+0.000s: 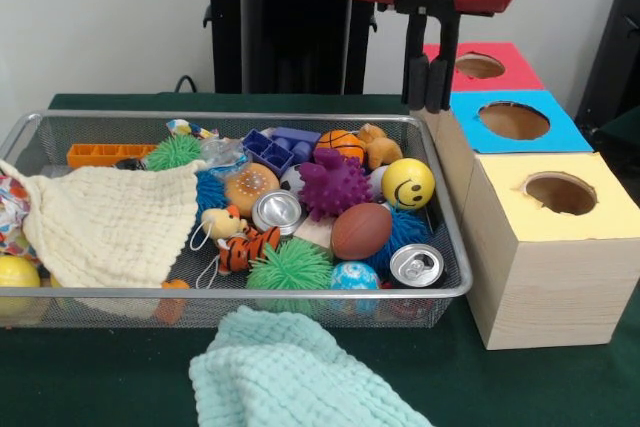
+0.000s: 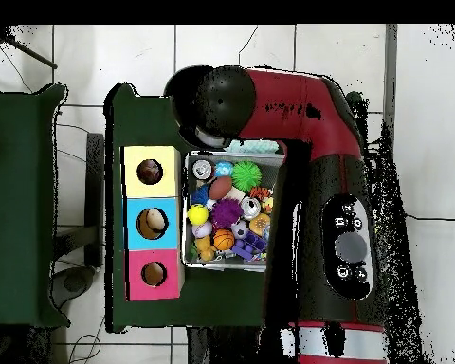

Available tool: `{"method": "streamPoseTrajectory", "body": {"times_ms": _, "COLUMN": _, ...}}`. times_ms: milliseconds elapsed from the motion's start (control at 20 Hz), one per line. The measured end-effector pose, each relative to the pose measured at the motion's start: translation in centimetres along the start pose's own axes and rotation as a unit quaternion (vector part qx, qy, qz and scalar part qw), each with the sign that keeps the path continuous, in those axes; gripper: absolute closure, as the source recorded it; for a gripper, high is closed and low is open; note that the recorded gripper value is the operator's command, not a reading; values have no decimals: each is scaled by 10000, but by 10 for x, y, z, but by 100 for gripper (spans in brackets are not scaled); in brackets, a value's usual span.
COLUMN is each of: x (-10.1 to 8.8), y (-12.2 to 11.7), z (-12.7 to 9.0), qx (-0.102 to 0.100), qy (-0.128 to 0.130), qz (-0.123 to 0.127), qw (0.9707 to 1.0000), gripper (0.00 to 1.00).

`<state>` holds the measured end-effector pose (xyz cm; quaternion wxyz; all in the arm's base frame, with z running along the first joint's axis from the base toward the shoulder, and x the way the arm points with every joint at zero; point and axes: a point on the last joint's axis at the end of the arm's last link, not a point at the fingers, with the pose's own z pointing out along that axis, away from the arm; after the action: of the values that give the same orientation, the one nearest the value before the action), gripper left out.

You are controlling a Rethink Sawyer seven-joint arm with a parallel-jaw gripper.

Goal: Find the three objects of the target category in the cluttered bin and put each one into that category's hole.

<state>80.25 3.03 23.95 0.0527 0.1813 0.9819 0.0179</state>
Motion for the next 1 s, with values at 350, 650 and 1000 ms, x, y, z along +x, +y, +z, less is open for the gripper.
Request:
{"method": "streamPoseTrajectory", "body": {"times_ms": 350, "x": 0, "y": -1, "z": 0, "qx": 19, "qy": -7, "qz": -8, "qw": 10000, "gripper": 100}}
{"method": "streamPoseTrajectory", "body": {"times_ms": 650, "x": 1, "y": -3, "z": 6, "qx": 42, "qy": 26, "qz": -11, "qw": 10000, "gripper": 100}}
{"method": "streamPoseTrajectory", "body": {"times_ms": 1000, "x": 2, "y": -4, "z": 18, "qx": 72, "qy": 92, "qz": -19, "qw": 9999, "gripper": 100}}
